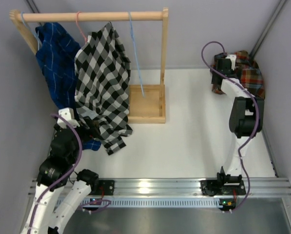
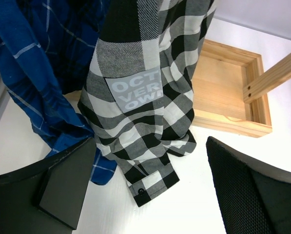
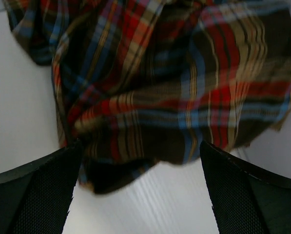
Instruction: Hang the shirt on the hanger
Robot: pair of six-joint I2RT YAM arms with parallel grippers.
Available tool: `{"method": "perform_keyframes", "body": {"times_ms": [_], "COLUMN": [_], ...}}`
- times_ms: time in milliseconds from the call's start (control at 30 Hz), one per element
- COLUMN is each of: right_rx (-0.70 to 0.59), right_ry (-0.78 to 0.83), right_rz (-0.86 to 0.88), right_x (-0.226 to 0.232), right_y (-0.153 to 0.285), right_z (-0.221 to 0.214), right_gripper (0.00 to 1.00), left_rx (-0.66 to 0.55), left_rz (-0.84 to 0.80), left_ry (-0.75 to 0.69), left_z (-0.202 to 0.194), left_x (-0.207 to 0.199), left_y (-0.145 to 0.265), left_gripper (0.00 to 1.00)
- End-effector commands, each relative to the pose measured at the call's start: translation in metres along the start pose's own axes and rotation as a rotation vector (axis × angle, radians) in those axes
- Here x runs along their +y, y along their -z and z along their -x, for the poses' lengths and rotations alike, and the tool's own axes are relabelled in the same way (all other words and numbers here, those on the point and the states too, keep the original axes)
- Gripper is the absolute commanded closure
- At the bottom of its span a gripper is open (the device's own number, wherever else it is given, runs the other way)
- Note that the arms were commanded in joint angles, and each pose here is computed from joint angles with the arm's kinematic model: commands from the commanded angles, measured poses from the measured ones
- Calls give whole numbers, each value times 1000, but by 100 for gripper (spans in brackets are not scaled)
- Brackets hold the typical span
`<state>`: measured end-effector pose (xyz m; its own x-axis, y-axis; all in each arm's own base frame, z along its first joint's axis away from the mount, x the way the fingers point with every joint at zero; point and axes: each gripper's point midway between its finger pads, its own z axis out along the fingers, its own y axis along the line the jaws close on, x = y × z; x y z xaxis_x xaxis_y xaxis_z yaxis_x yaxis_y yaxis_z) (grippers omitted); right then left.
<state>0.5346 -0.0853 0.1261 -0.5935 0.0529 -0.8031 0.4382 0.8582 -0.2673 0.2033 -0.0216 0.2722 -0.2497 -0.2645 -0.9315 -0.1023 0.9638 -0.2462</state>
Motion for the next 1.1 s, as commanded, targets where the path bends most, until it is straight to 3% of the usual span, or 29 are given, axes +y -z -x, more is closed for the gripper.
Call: {"method": "perform_keyframes", "body": {"times_ms": [0,67,267,333,433,567,733,900,1067], "right_rx": [4,32,-69,-5,58,-62,-118,66,118], "right_ry": [191,240,202,229,206,91,32,132,169], "right_rz": [-18,13,109,204,196,178,327,469,435], "right_x": [-13,-3,8,18,20,8,23,54,60], "right_y": [-46,-55,-40,-44,-50,-23,13,-2,-29], "right_z": [23,19,33,18,7,28,45,6,-13], "right_gripper": [2,8,16,20,18,13,17,22,27], "left_rx": [-60,-70,-60,-45,-40,-36,-22,-14,-6], "left_rz": [-58,-54,-98,-114,-130,-133,-162,-175,-199], "left_ry": [15,16,7,0,-6,-6,-16,-18,-23], "left_z": [12,12,11,8,7,6,1,-1,-3], "left_x": [-10,-8,-17,-21,-24,-25,-30,-32,-36], "left_y": [4,6,4,2,1,1,-1,0,-1], "left_gripper": [2,2,2,2,2,2,2,2,2]}}
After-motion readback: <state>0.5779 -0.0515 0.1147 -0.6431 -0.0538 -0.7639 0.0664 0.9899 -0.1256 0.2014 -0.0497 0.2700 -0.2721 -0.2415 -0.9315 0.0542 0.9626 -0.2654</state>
